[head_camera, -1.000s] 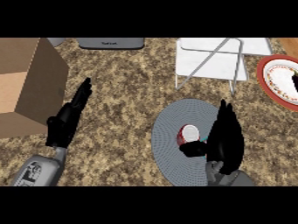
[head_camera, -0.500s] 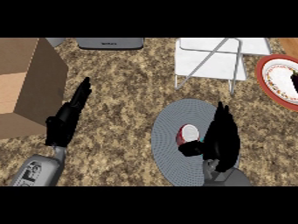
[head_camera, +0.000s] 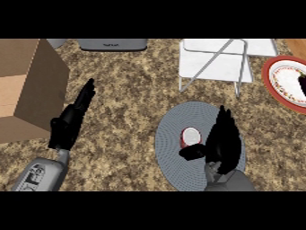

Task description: Pick the can from the placemat and place it in the tiered shelf

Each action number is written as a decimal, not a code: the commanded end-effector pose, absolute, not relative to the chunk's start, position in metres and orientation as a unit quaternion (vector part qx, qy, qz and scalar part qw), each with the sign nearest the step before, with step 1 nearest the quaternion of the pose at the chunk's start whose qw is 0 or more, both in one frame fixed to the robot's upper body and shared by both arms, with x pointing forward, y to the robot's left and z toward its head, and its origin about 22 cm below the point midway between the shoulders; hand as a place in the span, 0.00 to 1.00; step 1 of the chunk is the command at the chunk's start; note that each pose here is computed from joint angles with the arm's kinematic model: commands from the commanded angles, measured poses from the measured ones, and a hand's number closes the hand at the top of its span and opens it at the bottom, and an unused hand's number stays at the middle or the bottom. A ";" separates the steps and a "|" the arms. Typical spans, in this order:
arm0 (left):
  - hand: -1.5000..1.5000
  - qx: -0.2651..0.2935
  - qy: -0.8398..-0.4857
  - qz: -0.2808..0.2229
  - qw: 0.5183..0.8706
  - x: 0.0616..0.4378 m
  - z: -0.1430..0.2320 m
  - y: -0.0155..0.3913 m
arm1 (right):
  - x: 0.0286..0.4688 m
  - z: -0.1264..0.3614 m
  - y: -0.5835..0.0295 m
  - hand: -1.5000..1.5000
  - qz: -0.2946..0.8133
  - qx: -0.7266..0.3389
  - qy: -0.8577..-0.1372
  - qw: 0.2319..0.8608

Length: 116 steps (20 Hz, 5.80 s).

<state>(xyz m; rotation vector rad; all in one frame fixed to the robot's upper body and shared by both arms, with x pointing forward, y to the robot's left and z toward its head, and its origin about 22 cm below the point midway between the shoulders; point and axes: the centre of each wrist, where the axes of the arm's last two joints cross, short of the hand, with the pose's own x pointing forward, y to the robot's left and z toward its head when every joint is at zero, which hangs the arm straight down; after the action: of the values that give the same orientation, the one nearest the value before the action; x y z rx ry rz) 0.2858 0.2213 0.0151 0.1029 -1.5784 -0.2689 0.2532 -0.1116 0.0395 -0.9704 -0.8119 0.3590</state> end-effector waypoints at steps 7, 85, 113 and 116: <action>0.50 0.040 -0.701 -0.114 0.702 0.284 0.019 0.222 | 0.248 0.022 -0.091 1.00 0.130 -0.442 -0.288 0.840; 0.50 0.049 -0.711 -0.114 0.692 0.289 0.025 0.236 | 0.381 0.295 -0.062 1.00 0.065 -0.637 -0.616 0.459; 0.50 0.054 -0.704 -0.116 0.699 0.285 0.017 0.232 | 0.457 0.218 -0.169 0.00 -0.024 -0.660 -0.591 0.463; 0.50 0.051 -0.705 -0.120 0.697 0.276 0.015 0.226 | 0.453 0.226 -0.178 0.00 -0.044 -0.662 -0.580 0.473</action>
<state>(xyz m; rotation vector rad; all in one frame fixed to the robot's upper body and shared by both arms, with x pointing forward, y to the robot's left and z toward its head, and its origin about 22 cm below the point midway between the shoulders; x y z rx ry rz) 0.2840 0.2239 0.0196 0.1062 -1.5746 -0.2618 0.4538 -0.1649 0.2281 -1.5607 -1.5228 -0.0548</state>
